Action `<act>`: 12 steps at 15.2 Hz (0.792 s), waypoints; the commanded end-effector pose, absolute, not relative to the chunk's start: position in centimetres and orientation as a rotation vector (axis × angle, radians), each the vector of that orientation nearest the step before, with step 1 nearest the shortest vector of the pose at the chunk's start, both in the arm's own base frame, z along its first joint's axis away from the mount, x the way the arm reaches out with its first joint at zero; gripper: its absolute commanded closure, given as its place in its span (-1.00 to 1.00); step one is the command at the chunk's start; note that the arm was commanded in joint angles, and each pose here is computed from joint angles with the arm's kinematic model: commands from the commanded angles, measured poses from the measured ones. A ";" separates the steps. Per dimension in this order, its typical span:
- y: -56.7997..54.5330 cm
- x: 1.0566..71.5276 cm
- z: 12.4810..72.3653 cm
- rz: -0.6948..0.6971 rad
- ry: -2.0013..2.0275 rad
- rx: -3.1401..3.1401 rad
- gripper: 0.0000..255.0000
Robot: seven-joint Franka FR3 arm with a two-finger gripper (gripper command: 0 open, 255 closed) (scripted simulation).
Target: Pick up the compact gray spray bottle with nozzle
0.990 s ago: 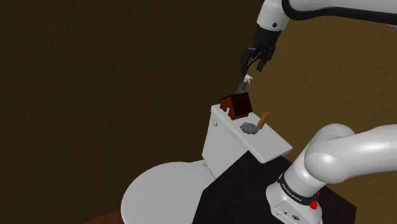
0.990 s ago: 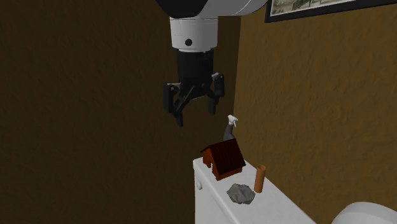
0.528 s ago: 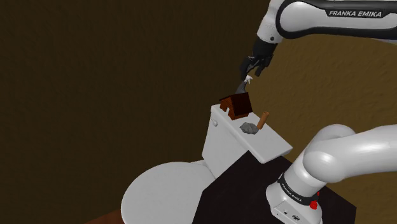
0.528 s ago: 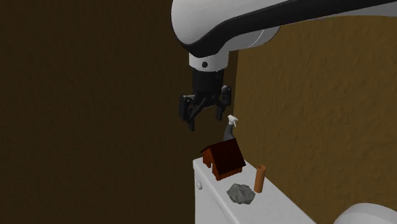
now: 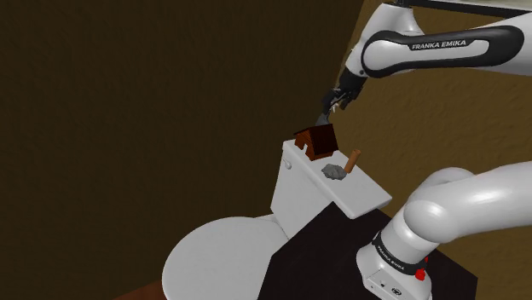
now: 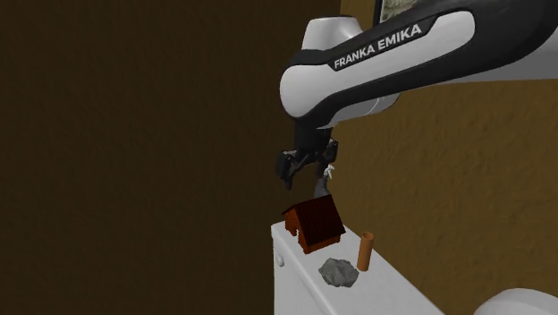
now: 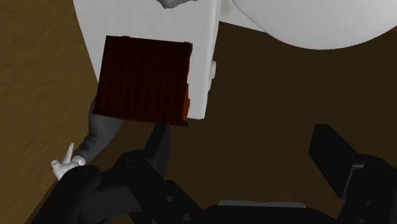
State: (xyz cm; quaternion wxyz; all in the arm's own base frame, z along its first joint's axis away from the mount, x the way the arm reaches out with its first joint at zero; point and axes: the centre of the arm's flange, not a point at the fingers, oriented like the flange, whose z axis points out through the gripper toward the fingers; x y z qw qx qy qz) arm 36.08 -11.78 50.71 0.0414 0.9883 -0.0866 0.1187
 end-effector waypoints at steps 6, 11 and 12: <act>-19.0 38.2 45.6 0.486 -0.298 3.010 -1.00; -24.1 39.9 42.1 0.571 -0.322 2.997 -1.00; -25.1 40.2 41.4 0.588 -0.327 2.994 -1.00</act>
